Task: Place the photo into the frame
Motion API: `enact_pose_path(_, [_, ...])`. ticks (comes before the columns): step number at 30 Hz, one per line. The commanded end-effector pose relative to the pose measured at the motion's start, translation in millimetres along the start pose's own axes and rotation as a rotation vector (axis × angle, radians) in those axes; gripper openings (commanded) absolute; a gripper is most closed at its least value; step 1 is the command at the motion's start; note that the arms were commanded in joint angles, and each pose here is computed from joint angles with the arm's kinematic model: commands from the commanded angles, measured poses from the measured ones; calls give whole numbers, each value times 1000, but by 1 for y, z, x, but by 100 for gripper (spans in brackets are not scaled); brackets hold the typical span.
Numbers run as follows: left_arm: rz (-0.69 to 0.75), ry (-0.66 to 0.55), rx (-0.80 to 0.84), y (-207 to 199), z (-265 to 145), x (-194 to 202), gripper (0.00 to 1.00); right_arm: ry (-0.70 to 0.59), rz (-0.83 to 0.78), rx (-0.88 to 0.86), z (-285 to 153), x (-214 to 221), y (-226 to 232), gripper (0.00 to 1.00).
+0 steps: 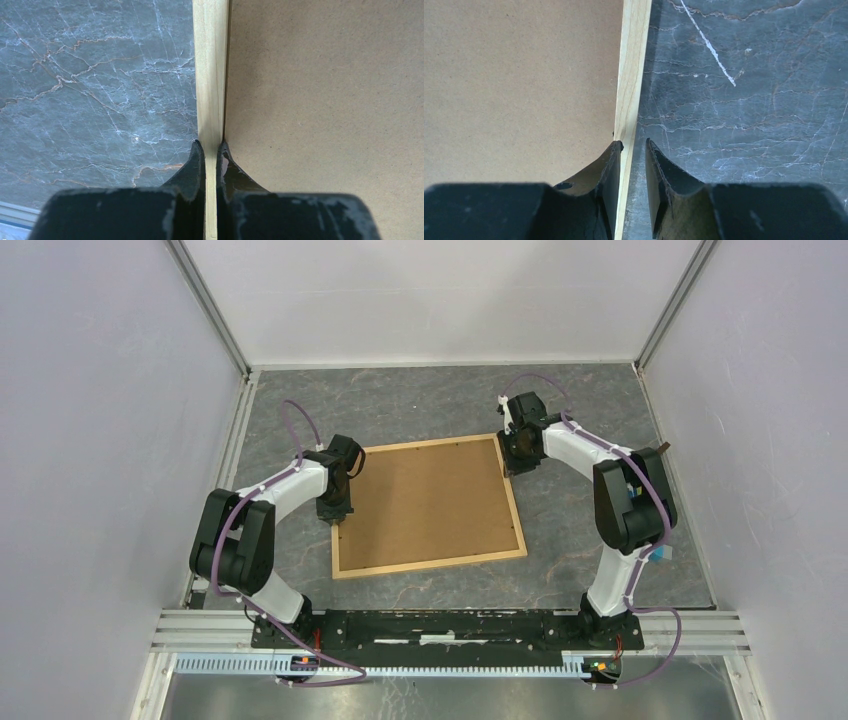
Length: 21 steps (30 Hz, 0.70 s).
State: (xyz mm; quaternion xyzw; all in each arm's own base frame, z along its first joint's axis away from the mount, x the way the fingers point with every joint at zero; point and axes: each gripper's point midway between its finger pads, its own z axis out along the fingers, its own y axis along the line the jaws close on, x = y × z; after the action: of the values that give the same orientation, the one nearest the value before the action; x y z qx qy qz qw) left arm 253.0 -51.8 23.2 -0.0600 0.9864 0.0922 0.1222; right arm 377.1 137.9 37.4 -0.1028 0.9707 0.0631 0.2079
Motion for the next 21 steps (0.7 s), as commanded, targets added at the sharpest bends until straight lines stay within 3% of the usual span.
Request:
enact_pose_path(1, [20, -48, 34, -3, -4, -9, 2, -33, -5, 18, -5, -12, -5, 30])
enact_pose_path(21, [20, -46, 37, -4, -4, -9, 2, 14, -11, 9, 14, 1, 1, 30])
